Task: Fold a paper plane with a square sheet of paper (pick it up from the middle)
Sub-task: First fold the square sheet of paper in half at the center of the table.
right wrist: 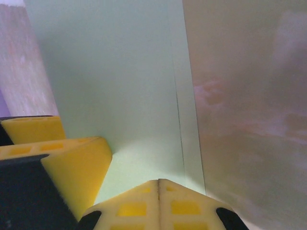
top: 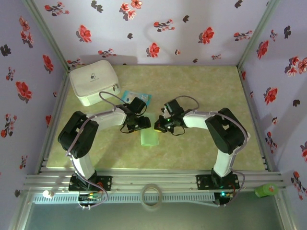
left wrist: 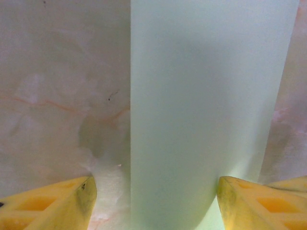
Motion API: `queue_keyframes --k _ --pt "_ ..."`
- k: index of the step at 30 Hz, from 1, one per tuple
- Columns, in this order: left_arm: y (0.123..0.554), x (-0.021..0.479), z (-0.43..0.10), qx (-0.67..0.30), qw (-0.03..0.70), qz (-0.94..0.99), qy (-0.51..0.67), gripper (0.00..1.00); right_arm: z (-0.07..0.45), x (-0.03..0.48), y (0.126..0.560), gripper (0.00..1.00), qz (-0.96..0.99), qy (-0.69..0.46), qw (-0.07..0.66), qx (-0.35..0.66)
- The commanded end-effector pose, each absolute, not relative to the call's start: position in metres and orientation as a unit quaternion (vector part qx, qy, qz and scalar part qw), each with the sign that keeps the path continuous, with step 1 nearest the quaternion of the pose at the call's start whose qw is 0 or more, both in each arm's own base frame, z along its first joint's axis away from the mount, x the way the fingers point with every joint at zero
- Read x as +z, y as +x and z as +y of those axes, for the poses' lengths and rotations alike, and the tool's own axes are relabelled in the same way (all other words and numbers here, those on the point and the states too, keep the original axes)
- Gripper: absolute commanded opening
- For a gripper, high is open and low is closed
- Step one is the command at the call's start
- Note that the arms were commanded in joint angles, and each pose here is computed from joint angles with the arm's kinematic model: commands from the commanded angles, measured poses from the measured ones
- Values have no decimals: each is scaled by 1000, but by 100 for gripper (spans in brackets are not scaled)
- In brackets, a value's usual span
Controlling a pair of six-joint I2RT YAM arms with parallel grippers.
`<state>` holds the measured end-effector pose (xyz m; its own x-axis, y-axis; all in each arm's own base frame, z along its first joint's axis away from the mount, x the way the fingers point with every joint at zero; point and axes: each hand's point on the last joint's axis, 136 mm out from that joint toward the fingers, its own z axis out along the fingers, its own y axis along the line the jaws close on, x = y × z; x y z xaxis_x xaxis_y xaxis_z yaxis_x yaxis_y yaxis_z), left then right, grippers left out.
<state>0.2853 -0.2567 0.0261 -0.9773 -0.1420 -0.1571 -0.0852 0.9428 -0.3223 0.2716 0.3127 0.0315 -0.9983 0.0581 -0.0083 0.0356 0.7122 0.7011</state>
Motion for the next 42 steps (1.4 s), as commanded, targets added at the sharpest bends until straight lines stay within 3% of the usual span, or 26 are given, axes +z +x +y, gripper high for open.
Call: queue_keyframes --k 1,13,20,27,33,42 --pt "285 14 -252 -142 85 984 -66 69 325 36 275 0 919 19 10 394" --pt "294 44 -264 -200 101 974 -40 73 280 -13 259 0 968 9 -19 252" --pt "292 62 -257 -271 113 955 -46 70 283 -9 261 0 966 8 -17 256" --pt "285 56 -266 -314 88 945 -41 60 286 -7 263 1 965 12 -15 263" --pt "282 48 -266 -314 77 945 -43 52 288 -6 264 2 963 14 -15 267" --pt "278 30 -260 -290 58 954 -53 53 290 -3 266 2 962 15 -13 272"
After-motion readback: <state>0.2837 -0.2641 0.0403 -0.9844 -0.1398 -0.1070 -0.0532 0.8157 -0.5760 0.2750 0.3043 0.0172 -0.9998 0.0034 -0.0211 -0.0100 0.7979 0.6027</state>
